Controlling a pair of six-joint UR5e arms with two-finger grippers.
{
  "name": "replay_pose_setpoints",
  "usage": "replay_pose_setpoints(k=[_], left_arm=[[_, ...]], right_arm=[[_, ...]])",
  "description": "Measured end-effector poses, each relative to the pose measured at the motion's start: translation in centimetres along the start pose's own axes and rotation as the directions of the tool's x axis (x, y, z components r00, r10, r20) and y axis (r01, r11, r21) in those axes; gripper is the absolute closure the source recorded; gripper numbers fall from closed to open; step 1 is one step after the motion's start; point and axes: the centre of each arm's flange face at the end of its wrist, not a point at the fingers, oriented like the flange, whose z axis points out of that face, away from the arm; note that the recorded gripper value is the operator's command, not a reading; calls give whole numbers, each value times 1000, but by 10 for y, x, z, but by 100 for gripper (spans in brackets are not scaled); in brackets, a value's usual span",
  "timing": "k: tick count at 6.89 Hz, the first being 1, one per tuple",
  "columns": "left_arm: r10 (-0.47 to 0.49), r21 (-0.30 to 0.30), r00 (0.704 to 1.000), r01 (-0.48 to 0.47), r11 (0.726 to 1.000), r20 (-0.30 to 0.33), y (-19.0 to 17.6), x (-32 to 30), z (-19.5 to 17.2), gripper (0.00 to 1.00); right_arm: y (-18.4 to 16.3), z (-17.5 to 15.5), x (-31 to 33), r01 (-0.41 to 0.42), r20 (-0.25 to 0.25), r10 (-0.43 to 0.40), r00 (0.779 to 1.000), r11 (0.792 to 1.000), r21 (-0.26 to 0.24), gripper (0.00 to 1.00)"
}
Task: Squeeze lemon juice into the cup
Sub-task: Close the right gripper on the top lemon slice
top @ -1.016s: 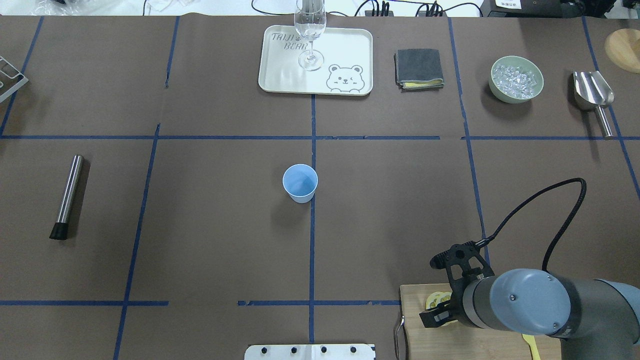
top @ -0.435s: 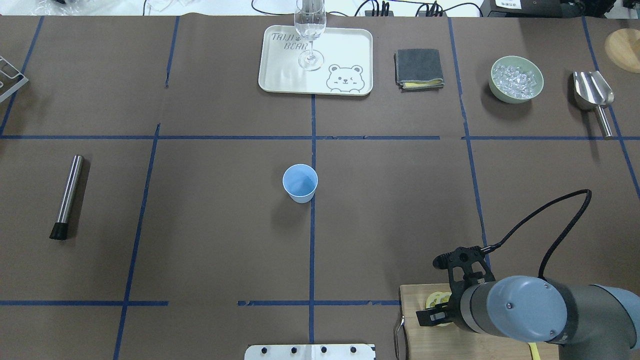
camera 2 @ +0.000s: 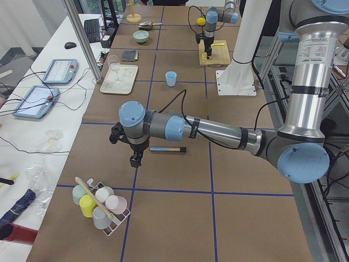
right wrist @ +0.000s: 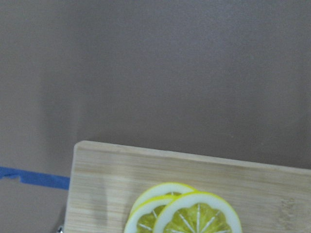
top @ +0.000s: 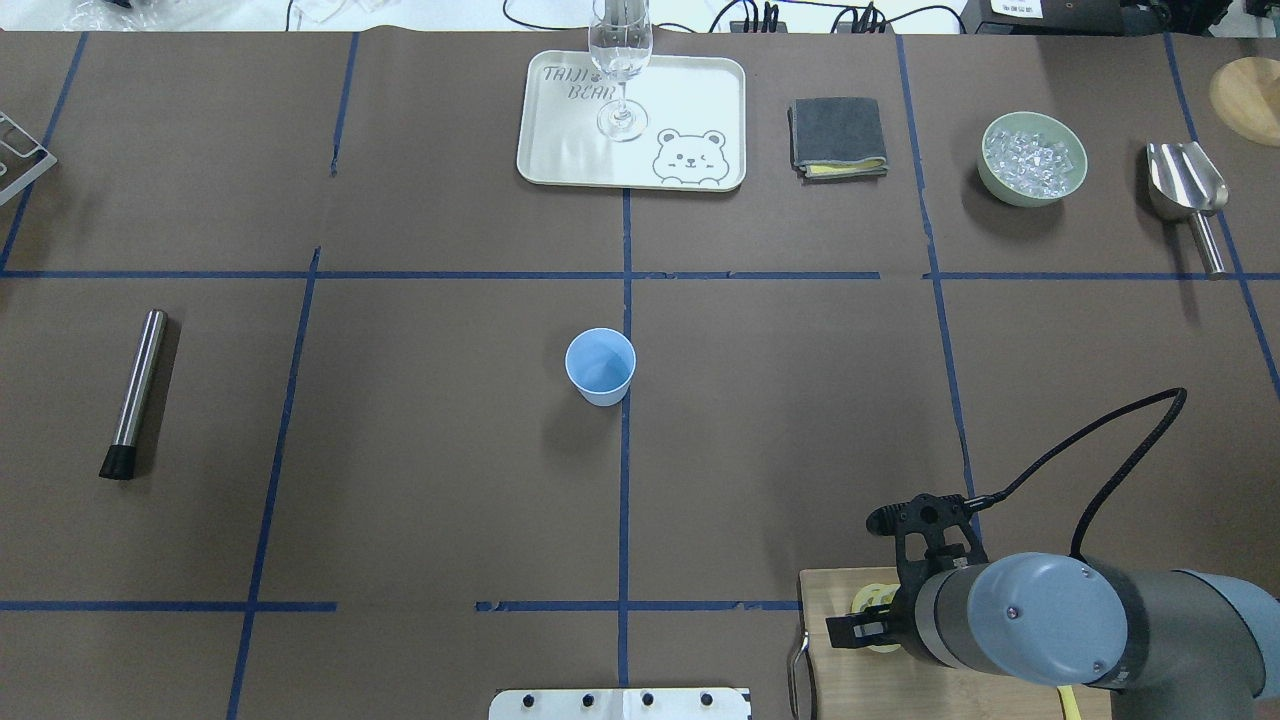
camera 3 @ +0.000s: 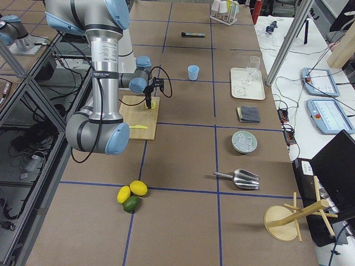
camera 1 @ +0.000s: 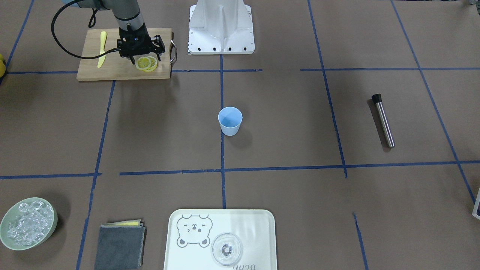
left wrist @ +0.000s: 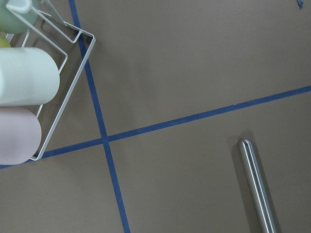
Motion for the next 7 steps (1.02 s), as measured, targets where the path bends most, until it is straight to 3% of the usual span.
replay_pose_setpoints(k=[7], left_arm=[[11, 13, 1000, -11, 1000, 0, 6, 9, -8, 0]], right_arm=[[0, 14, 5, -6, -27, 6, 1000, 1000, -11, 3]])
